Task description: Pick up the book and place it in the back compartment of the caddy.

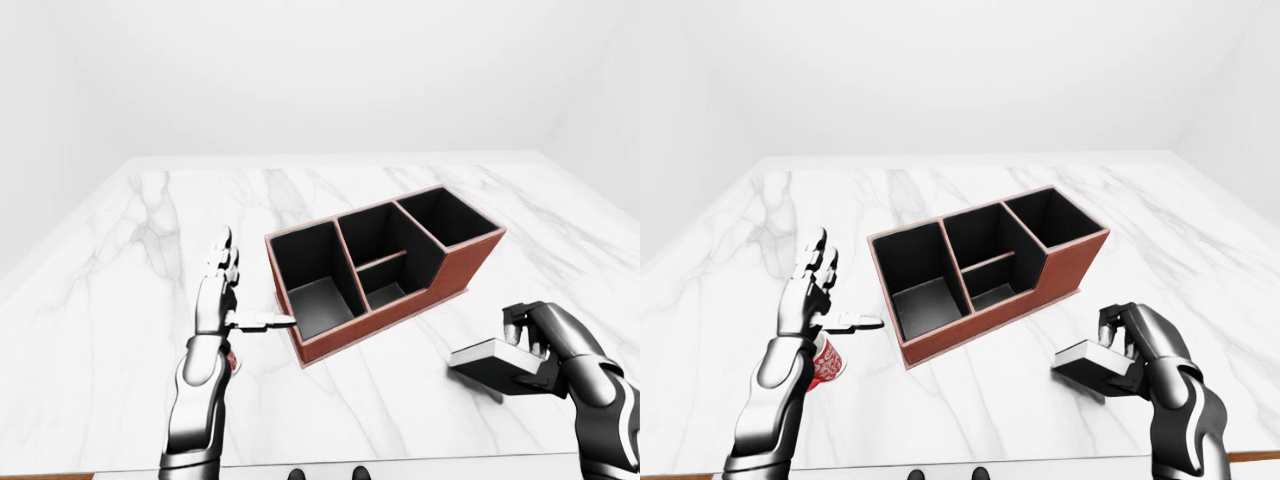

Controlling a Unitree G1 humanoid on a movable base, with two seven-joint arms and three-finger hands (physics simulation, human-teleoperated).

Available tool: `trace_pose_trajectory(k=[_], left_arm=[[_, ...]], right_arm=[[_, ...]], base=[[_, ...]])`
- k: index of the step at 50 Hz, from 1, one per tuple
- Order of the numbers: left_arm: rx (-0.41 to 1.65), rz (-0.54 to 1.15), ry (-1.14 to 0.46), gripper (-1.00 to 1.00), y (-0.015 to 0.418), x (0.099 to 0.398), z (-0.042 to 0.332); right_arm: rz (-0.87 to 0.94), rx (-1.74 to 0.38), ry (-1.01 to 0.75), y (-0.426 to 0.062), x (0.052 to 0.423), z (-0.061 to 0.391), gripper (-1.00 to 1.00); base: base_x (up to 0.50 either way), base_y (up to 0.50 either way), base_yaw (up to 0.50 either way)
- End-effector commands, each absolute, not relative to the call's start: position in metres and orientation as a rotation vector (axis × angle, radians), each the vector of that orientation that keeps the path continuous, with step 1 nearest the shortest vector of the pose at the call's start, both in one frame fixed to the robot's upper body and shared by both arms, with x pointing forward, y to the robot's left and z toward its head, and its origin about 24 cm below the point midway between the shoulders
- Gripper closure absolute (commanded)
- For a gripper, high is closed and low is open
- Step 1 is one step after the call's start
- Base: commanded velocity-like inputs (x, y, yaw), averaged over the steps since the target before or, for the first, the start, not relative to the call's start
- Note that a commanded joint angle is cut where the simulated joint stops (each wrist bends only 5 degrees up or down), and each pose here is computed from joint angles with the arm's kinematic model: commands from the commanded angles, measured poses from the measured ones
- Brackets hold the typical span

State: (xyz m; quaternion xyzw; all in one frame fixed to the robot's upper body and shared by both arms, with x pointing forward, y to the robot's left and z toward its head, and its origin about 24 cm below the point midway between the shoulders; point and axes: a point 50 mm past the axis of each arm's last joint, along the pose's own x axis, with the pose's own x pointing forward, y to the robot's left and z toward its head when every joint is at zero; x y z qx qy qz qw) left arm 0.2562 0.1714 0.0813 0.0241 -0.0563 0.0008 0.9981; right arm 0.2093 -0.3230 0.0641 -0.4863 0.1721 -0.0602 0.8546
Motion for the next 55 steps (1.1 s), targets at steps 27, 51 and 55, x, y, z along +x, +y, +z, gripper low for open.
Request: trace_pose_trajectory(k=[27, 51, 55], left_arm=[[0.047, 0.020, -0.144, -1.00, 0.177, 0.256, 0.089], [0.048, 0.013, -0.101, -1.00, 0.174, 0.256, 0.079], [0.049, 0.013, -0.088, -1.00, 0.174, 0.257, 0.076]], right_arm=[[-0.064, -1.127, 0.139, -0.276, 0.221, 0.118, 1.00], [-0.016, -1.295, -0.049, -0.241, 0.245, 0.173, 1.00], [-0.007, -1.299, -0.074, -0.236, 0.248, 0.177, 1.00]], base=[[0.00, 0.00, 0.00], [0.00, 0.00, 0.00], [0.00, 0.00, 0.00]])
